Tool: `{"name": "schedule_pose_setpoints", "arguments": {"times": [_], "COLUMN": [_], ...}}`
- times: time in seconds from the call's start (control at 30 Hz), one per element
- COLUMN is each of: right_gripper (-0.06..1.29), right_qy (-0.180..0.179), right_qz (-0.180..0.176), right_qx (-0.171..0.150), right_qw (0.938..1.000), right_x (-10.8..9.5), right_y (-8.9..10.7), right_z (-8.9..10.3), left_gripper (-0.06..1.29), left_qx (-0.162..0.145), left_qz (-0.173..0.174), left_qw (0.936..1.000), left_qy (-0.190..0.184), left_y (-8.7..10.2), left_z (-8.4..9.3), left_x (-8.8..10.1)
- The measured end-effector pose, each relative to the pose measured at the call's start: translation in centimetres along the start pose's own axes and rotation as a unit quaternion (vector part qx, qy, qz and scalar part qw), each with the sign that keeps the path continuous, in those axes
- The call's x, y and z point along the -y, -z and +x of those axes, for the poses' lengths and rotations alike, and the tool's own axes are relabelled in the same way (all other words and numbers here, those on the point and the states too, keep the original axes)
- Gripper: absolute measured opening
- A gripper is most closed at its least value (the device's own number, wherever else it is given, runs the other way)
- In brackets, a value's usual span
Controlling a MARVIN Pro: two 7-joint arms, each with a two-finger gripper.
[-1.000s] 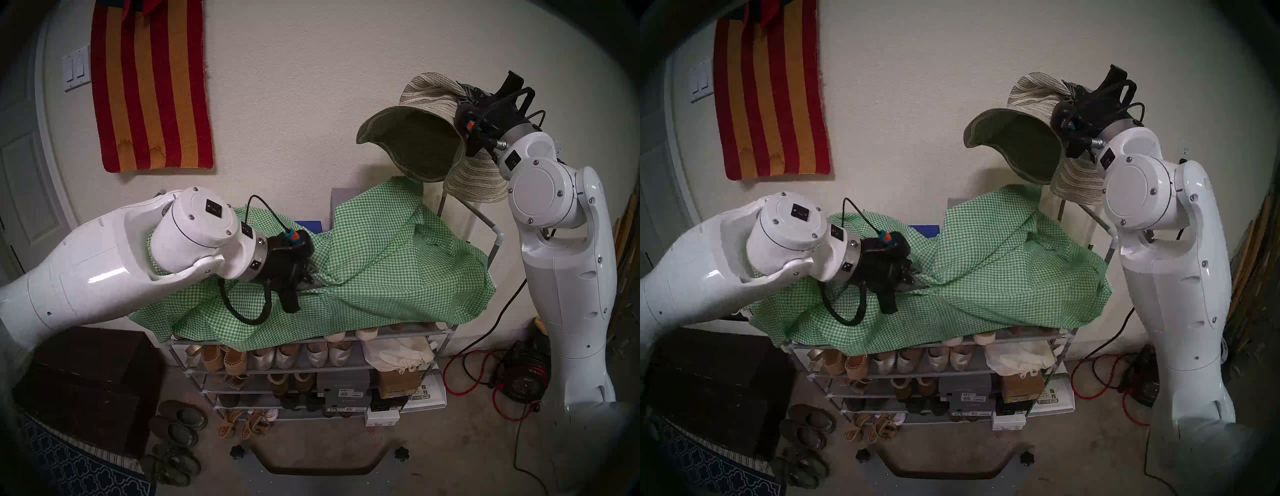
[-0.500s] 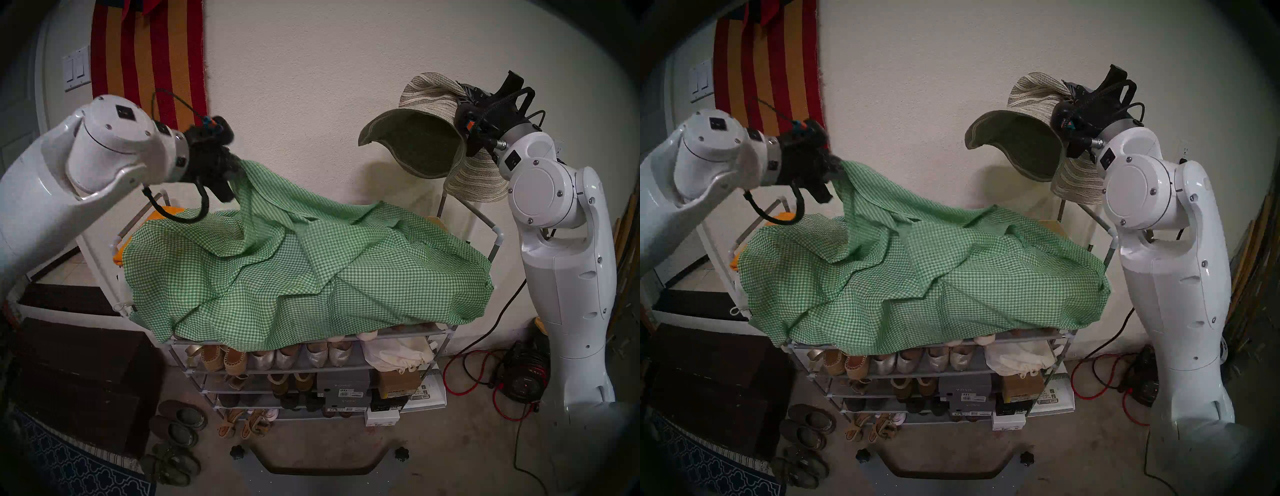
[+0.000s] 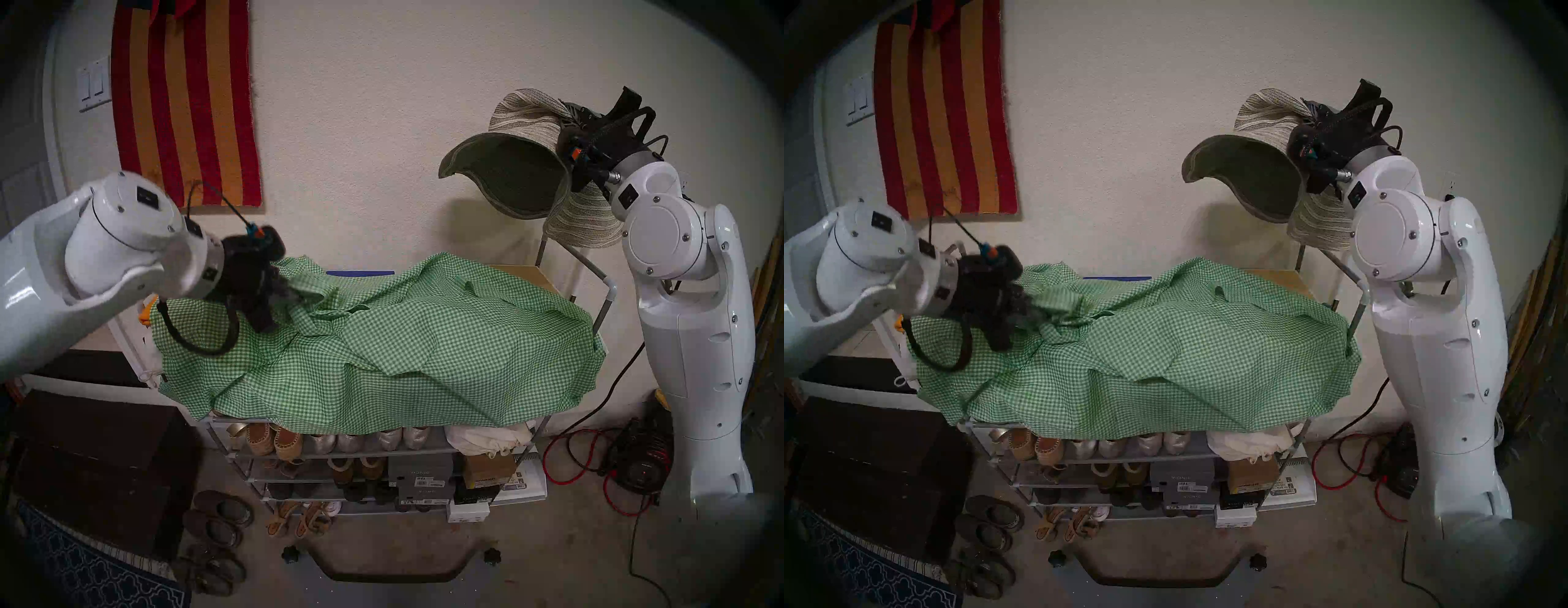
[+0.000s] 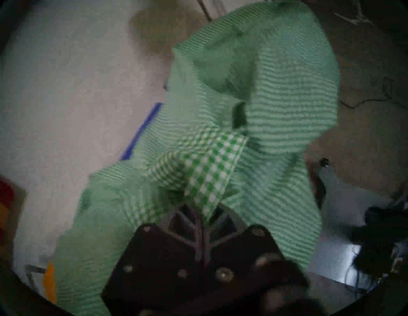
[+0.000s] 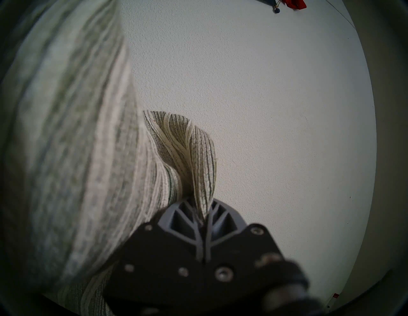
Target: Lift the object off the cloth, cover the shoe rack with the cloth, put the object back
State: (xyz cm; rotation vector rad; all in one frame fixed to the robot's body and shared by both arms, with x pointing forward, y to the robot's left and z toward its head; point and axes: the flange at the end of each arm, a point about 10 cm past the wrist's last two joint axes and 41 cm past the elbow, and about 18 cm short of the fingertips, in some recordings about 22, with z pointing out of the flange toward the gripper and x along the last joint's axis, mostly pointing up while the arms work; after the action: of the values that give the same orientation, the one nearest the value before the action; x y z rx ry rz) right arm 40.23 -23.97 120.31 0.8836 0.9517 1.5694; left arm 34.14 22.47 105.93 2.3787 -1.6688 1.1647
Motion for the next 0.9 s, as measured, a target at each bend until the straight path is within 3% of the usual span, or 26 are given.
{"name": "schedule_pose_setpoints", "arguments": {"times": [0.03,0.37,0.73,0.9], "right_gripper": [-0.03,-0.03,-0.03,-0.03], "right_qy": [0.000,0.000,0.000,0.000], "right_qz": [0.000,0.000,0.000,0.000], "right_qx": [0.000,0.000,0.000,0.000], "right_qw": [1.0000,1.0000,1.0000,1.0000], "right_x": [0.0,0.0,0.0,0.0], "right_y": [0.0,0.0,0.0,0.0], "right_z": [0.0,0.0,0.0,0.0], "left_gripper": [-0.02,-0.02,-0.02,-0.02], "left_qx": [0.001,0.007,0.059,0.085], "left_qz": [-0.010,-0.026,-0.109,-0.157], "left_qw": [0.9999,0.9984,0.9921,0.9839], "left_qy": [-0.008,-0.049,-0.017,0.004], "left_y": [0.2,2.1,0.0,-1.3], "left_z": [0.3,1.9,-1.3,-3.3], "left_x": [-1.0,-4.6,-8.2,-10.5]}}
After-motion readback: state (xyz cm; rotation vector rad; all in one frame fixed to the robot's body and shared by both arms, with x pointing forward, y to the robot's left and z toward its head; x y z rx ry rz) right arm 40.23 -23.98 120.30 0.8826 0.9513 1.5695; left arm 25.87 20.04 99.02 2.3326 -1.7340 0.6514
